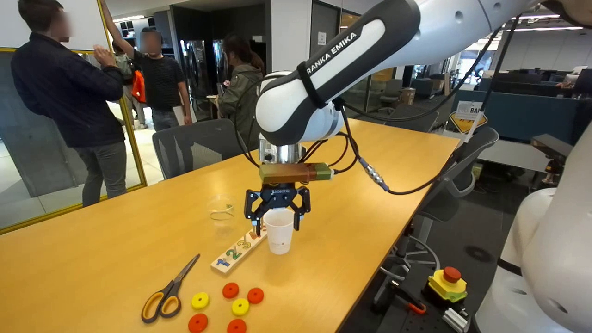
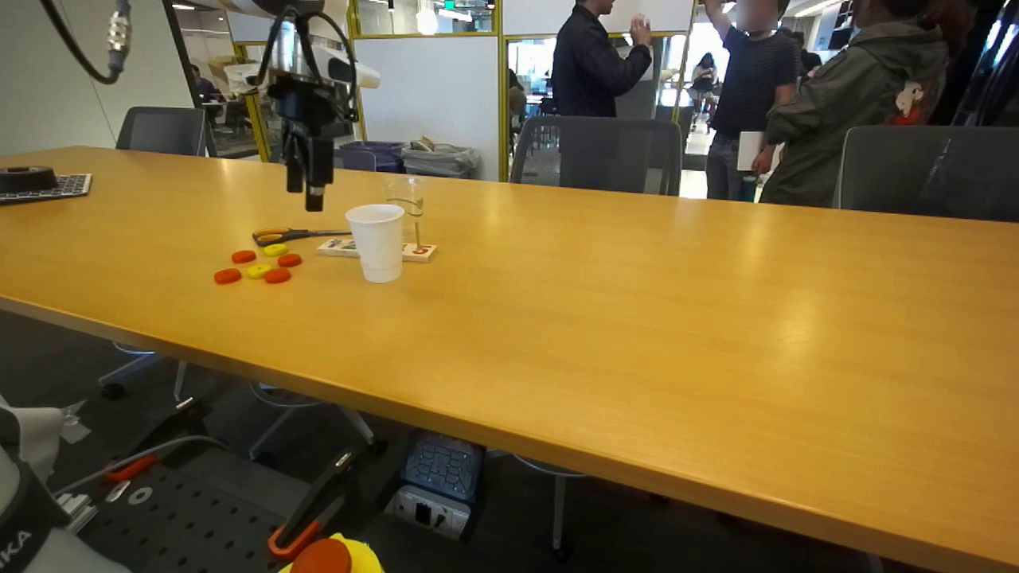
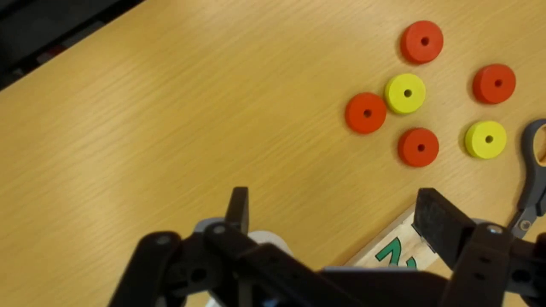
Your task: Pick up the orange and yellow objects from the table and put them in the two cups
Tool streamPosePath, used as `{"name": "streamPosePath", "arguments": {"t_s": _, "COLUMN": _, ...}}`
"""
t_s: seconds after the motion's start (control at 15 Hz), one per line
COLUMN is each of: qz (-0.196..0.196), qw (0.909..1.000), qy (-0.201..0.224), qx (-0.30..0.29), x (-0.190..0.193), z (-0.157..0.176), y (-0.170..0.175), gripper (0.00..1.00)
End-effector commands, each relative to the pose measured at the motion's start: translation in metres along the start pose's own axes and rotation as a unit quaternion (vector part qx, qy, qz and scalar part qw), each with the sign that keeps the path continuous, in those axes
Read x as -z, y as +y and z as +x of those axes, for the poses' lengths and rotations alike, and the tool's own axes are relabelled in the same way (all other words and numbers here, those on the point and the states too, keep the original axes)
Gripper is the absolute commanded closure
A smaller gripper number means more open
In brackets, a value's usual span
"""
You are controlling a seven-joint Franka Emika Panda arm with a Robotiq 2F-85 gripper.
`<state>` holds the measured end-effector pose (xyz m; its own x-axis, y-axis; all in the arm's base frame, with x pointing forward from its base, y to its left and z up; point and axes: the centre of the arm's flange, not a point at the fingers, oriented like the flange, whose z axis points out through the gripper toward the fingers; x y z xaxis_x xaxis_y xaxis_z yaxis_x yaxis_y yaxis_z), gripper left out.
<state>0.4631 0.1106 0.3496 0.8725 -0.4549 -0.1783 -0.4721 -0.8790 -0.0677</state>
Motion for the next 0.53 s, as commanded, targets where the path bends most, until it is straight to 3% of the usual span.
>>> {"name": "streamPosePath", "arguments": {"t_s": 0.0, "qz": 0.023, "qw": 0.9954, "qy": 0.031, "qx": -0.088, "x": -0.017, "z": -0.026, "y": 0.002, "gripper": 0.00}}
{"name": "streamPosePath", "arguments": {"t_s": 0.2, "qz": 0.026, "qw": 0.9850, "qy": 0.050, "qx": -0.163, "x": -0.041, "z": -0.028, "y": 0.010, "gripper": 0.00}}
{"name": "streamPosePath", "arguments": {"t_s": 0.47, "qz": 0.029, "qw": 0.9608, "qy": 0.071, "qx": -0.267, "x": -0.077, "z": -0.041, "y": 0.017, "gripper": 0.00}}
